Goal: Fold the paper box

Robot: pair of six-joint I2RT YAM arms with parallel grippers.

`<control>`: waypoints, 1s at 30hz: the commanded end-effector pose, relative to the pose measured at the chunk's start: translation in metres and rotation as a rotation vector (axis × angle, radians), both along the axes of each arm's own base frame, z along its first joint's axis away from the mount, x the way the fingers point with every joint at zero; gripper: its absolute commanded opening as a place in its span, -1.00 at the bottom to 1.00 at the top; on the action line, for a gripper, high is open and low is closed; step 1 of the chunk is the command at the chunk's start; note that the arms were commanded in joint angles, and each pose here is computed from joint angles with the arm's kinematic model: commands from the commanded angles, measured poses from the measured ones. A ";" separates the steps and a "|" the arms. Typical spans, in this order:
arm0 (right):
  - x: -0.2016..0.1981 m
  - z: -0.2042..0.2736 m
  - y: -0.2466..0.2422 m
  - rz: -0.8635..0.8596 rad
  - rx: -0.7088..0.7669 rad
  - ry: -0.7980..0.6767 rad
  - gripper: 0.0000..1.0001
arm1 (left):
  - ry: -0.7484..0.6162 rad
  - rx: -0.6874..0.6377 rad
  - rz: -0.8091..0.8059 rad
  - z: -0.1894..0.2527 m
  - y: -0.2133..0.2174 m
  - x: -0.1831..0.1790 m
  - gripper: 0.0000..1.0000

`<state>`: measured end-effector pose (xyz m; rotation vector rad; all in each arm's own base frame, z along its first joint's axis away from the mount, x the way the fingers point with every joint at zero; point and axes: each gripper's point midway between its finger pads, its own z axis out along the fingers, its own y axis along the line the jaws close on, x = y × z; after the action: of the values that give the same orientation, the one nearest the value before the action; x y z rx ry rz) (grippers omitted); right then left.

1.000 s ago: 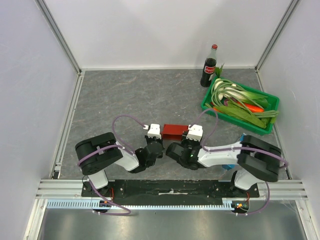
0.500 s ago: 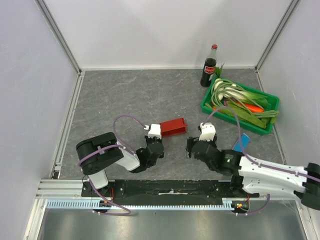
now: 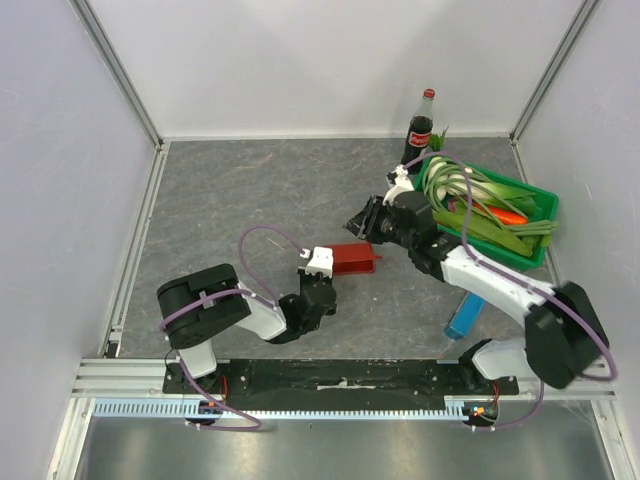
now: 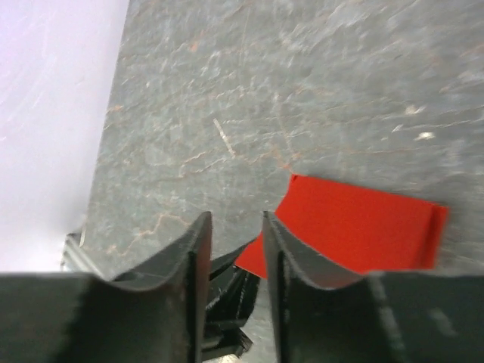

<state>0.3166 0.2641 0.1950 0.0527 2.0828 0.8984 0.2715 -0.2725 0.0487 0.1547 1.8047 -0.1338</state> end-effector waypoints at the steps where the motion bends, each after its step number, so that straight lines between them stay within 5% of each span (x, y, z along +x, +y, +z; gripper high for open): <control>1: -0.010 -0.005 0.047 0.198 0.249 0.005 -0.29 | -0.028 0.056 0.029 0.001 0.001 0.004 -0.96; 11: -0.024 -0.091 0.056 0.238 0.320 0.132 -0.47 | 0.009 0.090 -0.057 -0.007 -0.005 -0.005 -0.96; 16: -0.022 -0.105 0.056 0.238 0.299 0.131 -0.47 | 0.091 0.007 -0.162 0.001 -0.006 -0.027 -0.12; 21: -0.020 -0.117 0.051 0.222 0.264 0.135 -0.46 | 0.254 -0.091 -0.302 0.009 -0.002 -0.069 0.14; 25: -0.018 -0.129 0.044 0.194 0.254 0.153 -0.46 | 0.333 -0.243 -0.367 0.043 -0.002 -0.091 0.06; 30: -0.020 -0.161 0.033 0.169 0.224 0.182 -0.47 | 0.349 -0.415 -0.401 0.100 -0.011 -0.072 -0.16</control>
<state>0.2969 0.3078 0.0615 0.0763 2.1502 1.3186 0.1976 -0.2748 0.1259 0.2750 1.9555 -0.7017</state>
